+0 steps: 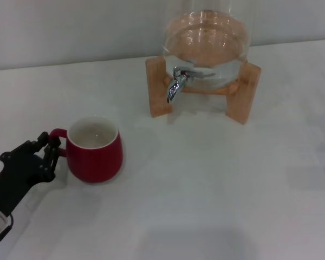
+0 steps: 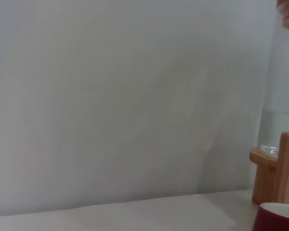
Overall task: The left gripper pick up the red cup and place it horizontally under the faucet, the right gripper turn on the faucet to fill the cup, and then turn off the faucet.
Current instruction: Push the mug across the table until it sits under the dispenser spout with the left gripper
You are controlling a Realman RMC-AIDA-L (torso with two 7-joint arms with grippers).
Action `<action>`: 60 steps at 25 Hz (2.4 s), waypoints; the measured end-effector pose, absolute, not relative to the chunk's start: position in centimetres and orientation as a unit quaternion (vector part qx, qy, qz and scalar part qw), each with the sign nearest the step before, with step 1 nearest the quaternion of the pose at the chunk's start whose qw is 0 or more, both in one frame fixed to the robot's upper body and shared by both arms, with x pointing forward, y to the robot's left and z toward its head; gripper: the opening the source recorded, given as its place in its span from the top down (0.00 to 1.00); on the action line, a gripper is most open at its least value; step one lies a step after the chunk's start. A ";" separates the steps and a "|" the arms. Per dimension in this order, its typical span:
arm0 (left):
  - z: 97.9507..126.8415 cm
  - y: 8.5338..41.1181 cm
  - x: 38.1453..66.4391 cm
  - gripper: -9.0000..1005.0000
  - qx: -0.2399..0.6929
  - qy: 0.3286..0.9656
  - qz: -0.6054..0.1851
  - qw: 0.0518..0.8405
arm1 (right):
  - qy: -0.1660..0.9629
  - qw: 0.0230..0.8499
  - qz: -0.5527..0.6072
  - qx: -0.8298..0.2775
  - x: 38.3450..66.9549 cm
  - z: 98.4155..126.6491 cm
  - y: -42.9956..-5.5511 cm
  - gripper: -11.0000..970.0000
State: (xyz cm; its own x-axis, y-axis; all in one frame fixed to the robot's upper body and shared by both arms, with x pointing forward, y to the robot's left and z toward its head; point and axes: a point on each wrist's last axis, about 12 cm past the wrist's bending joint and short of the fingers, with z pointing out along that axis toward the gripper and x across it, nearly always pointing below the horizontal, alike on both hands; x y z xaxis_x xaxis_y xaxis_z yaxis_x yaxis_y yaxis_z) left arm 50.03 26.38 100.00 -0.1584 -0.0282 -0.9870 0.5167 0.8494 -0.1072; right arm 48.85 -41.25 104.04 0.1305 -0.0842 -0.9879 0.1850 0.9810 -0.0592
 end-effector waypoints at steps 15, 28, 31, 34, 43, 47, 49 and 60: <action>100.6 25.1 51.7 0.81 0.201 0.725 -0.223 0.619 | 0.654 0.751 -0.089 0.039 48.9 104.0 -41.2 0.10; 101.1 24.0 53.1 0.80 0.223 0.725 -0.228 0.610 | 0.655 0.750 -0.085 0.035 49.1 104.0 -41.0 0.10; 101.2 23.6 53.4 0.80 0.229 0.724 -0.231 0.608 | 0.657 0.748 -0.084 0.034 49.1 103.9 -41.0 0.10; 101.4 23.2 53.8 0.80 0.237 0.721 -0.233 0.608 | 0.660 0.746 -0.084 0.034 49.1 103.9 -40.9 0.10; 101.6 22.7 54.0 0.80 0.243 0.719 -0.237 0.606 | 0.660 0.746 -0.082 0.031 49.2 103.9 -40.8 0.10; 101.8 22.3 54.2 0.80 0.250 0.717 -0.243 0.604 | 0.660 0.746 -0.082 0.031 49.2 103.9 -40.8 0.10; 101.8 22.0 54.3 0.81 0.253 0.715 -0.246 0.604 | 0.660 0.746 -0.082 0.031 49.3 103.9 -40.8 0.10; 102.3 20.8 55.0 0.81 0.267 0.709 -0.256 0.600 | 0.661 0.746 -0.078 0.025 49.3 103.8 -40.6 0.10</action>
